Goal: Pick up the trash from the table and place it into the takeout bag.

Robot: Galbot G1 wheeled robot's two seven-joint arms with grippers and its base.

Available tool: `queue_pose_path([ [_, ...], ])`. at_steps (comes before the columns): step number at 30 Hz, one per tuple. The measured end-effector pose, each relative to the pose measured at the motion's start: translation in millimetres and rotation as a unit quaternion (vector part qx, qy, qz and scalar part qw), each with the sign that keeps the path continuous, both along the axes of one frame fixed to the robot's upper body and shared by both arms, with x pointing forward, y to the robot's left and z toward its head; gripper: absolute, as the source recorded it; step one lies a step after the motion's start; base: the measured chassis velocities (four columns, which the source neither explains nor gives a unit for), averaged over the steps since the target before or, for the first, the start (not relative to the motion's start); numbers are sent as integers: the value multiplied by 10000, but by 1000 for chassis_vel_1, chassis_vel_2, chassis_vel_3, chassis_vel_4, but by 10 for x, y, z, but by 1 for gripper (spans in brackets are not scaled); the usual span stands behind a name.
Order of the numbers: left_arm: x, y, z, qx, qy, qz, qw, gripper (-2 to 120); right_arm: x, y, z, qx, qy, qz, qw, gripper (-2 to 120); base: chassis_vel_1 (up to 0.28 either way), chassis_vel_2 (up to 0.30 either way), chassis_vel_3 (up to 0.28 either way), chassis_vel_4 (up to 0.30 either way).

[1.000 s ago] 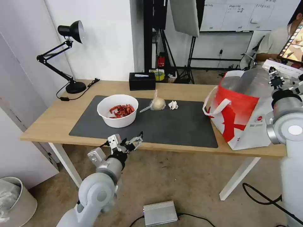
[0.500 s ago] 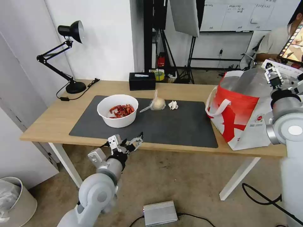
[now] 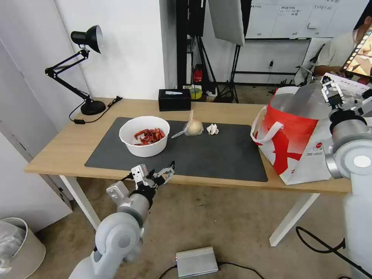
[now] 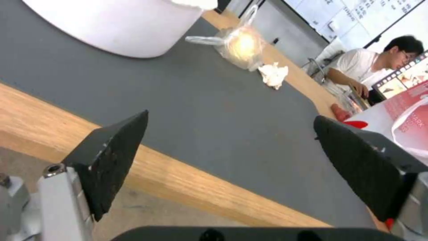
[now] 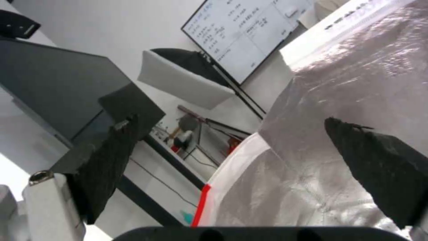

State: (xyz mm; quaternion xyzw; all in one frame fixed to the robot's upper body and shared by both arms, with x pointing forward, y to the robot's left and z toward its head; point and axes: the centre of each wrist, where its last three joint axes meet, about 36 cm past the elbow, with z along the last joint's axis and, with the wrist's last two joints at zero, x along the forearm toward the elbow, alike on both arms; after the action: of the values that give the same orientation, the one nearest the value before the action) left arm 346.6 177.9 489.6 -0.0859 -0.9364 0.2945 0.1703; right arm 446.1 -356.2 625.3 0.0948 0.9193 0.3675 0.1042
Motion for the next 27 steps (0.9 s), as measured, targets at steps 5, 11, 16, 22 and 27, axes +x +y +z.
queue_pose_path([
  [5, -2, 19, 12, 4, -15, 19, 10000, 100, -4, 17, -15, -73, -160, 138, 9998, 100, 0, 0, 0, 0],
  [11, -5, 36, 31, 7, -42, 31, 10000, 100, -60, 82, -62, -448, -468, 462, 9968, 100, 0, 0, 0, 0],
  [16, -15, 45, 51, 4, -69, 29, 10000, 100, -156, 156, -86, -739, -700, 1033, 9894, 100, 0, 0, 0, 0],
  [22, -48, 83, 44, -23, -98, 13, 9999, 100, -323, 228, -169, -1204, -742, 2034, 9688, 100, 0, 0, 0, 0],
  [27, -71, 99, 18, -71, -137, 69, 9999, 100, -407, 237, -217, -1425, -492, 2546, 9552, 100, 0, 0, 0, 0],
])
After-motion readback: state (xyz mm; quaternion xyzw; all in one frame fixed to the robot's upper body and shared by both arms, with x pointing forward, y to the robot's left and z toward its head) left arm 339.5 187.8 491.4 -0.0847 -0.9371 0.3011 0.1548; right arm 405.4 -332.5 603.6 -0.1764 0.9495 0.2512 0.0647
